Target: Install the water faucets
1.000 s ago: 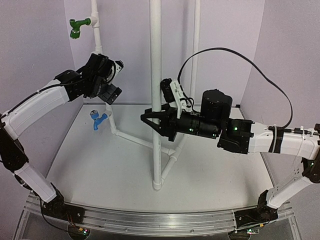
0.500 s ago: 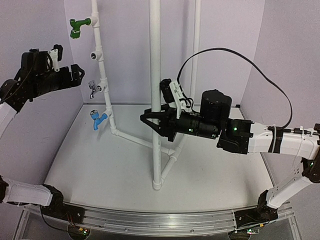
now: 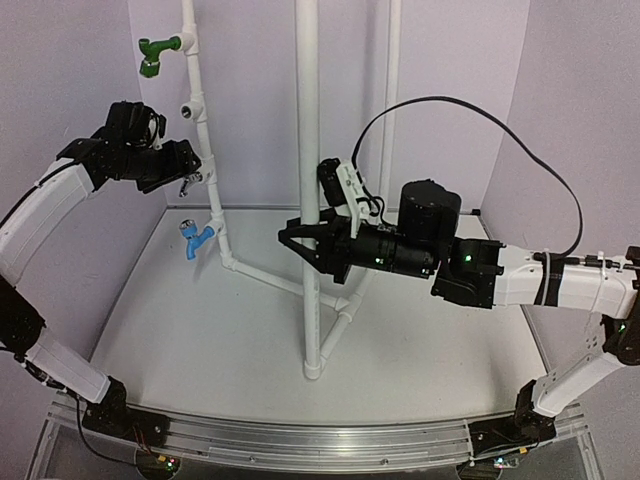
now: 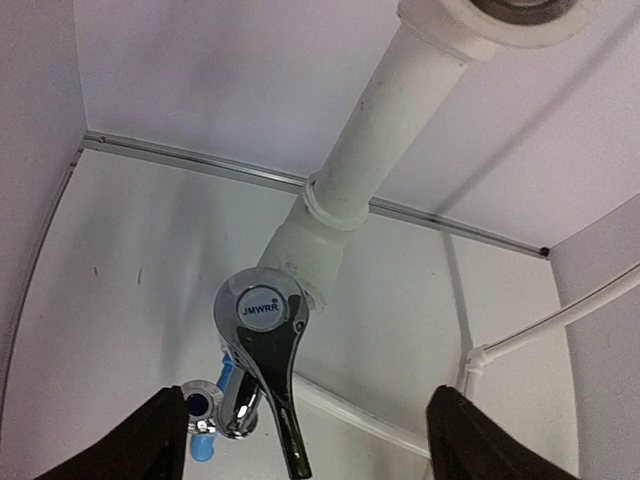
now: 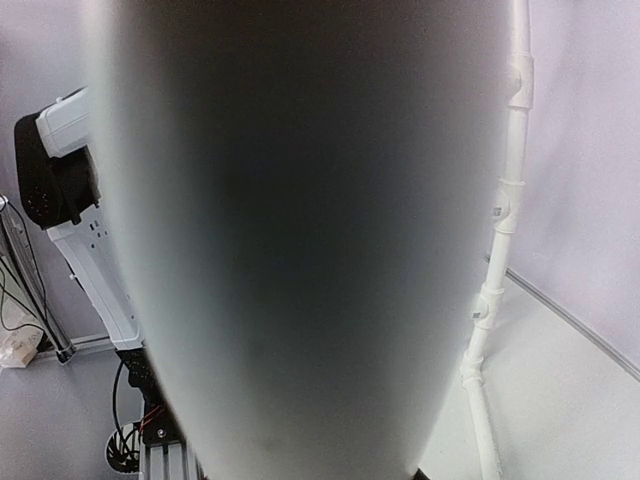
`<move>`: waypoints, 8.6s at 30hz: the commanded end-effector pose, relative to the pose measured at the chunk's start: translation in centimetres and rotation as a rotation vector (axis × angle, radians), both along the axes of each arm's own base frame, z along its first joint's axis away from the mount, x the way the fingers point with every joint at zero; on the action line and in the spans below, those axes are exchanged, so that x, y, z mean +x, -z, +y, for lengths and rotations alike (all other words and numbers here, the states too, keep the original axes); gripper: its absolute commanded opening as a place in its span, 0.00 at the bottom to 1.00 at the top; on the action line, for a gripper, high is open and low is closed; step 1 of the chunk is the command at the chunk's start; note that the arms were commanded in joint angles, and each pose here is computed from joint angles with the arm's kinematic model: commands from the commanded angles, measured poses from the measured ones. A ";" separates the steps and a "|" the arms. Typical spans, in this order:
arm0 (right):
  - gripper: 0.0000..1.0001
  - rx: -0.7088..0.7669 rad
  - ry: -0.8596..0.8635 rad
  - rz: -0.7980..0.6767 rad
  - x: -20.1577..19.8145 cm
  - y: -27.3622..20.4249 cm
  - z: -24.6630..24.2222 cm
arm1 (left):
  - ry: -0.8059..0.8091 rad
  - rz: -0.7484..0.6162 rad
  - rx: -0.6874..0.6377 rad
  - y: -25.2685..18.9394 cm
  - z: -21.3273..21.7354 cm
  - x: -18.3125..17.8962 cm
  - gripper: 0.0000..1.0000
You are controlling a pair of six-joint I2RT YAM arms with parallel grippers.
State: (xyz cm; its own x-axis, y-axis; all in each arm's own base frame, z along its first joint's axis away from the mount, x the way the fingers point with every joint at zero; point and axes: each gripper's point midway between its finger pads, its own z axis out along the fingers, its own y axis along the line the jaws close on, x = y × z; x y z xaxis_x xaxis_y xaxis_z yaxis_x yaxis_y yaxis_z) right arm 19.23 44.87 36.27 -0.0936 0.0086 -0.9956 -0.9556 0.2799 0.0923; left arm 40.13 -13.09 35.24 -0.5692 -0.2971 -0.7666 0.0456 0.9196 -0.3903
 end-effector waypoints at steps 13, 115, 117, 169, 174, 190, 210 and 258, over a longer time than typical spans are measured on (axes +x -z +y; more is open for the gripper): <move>0.00 0.053 -0.044 0.101 -0.7 -1.0 0.4 | -0.007 -0.044 0.207 0.2 1.1 3.1 0.47; 0.00 0.037 0.007 0.102 0.5 -0.5 0.9 | 0.138 -0.012 0.219 3.4 -2.7 4.0 0.05; 0.00 0.035 0.018 0.105 0.6 -0.3 0.8 | 0.116 -0.012 0.393 3.7 -2.7 3.8 0.03; 0.00 0.019 0.046 0.094 1.0 -0.1 0.5 | 0.400 0.098 -0.767 2.8 4.0 1.7 1.00; 0.00 0.017 0.046 0.094 0.9 0.0 0.5 | 0.442 0.108 -0.780 3.1 3.4 2.4 1.00; 0.00 0.016 0.040 0.094 0.9 0.1 0.6 | 0.512 0.154 -0.740 4.1 -0.2 4.6 0.94; 0.00 0.008 0.047 0.098 1.0 0.6 0.7 | 0.349 0.077 -0.484 3.5 0.8 5.2 0.43; 0.00 0.014 0.068 0.080 1.2 0.3 0.1 | 0.142 -0.307 0.898 -3.5 -5.5 -2.2 1.00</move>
